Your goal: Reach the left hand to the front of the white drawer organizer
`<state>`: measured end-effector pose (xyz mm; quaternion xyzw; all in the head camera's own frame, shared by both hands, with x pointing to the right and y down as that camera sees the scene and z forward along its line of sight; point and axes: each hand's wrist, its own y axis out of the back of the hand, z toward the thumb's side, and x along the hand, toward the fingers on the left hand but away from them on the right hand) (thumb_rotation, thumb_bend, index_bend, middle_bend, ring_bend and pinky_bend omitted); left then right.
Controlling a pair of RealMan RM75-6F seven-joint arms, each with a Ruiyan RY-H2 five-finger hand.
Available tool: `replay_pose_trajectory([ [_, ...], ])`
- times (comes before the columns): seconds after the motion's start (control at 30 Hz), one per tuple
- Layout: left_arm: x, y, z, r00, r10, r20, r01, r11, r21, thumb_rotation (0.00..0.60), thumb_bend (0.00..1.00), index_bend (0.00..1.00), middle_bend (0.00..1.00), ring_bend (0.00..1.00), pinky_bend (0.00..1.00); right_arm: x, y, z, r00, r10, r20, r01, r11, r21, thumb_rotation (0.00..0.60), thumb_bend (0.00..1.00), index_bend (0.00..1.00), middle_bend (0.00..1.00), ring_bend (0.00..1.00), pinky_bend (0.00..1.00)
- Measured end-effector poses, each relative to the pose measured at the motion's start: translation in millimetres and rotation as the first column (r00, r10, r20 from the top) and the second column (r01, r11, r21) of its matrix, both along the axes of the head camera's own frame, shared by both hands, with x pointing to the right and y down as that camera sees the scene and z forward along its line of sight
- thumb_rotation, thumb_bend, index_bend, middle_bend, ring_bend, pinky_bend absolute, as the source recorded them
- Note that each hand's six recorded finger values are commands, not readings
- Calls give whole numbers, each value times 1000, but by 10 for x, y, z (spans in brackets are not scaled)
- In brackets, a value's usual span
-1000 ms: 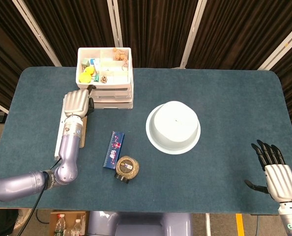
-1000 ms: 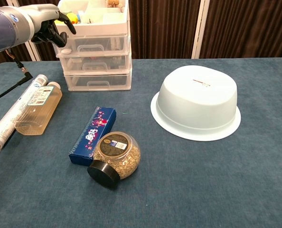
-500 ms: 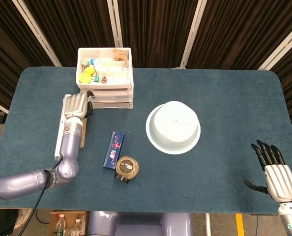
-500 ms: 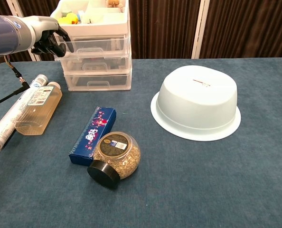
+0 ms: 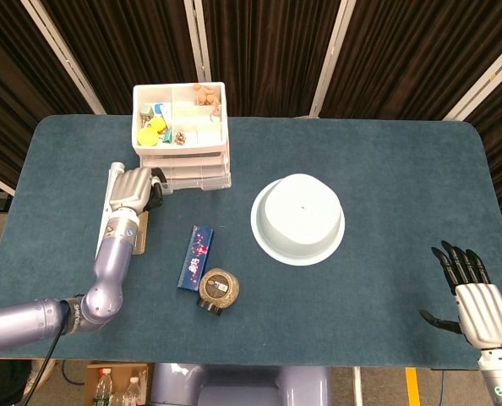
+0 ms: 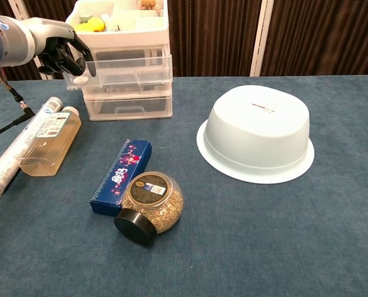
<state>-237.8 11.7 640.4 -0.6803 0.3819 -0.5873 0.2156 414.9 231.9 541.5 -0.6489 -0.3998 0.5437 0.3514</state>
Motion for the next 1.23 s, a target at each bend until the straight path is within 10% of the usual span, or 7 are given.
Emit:
replay_pose_trajectory([
  [0.33,-45,251,-121,997,63,-40,-64,998,-29,600,685,301,972,887,857,-9,3,-11,1000,1,4,-1,1000,9,600,122,0,0,0,0],
  [0.47,-85,261,-195,995,95,-22,-95,995,6,600,211,71,634,585,637,-16,8,-20,1000,-2,6,2,1000,21,600,122,0,0,0,0],
  [0.6,-195,253,-246,992,119,40,-121,992,39,600,15,9,285,249,375,-13,14,-18,1000,-2,4,2,1000,20,600,121,0,0,0,0],
  [0.9,-366,385,-463,987,138,86,-143,988,58,600,54,54,163,94,260,0,18,-16,1000,-14,-13,14,1000,28,600,122,0,0,0,0],
  [1.23,-990,1025,-785,966,186,180,-228,941,251,600,54,23,0,0,61,45,35,1,998,-6,-68,8,999,33,600,122,0,0,0,0],
])
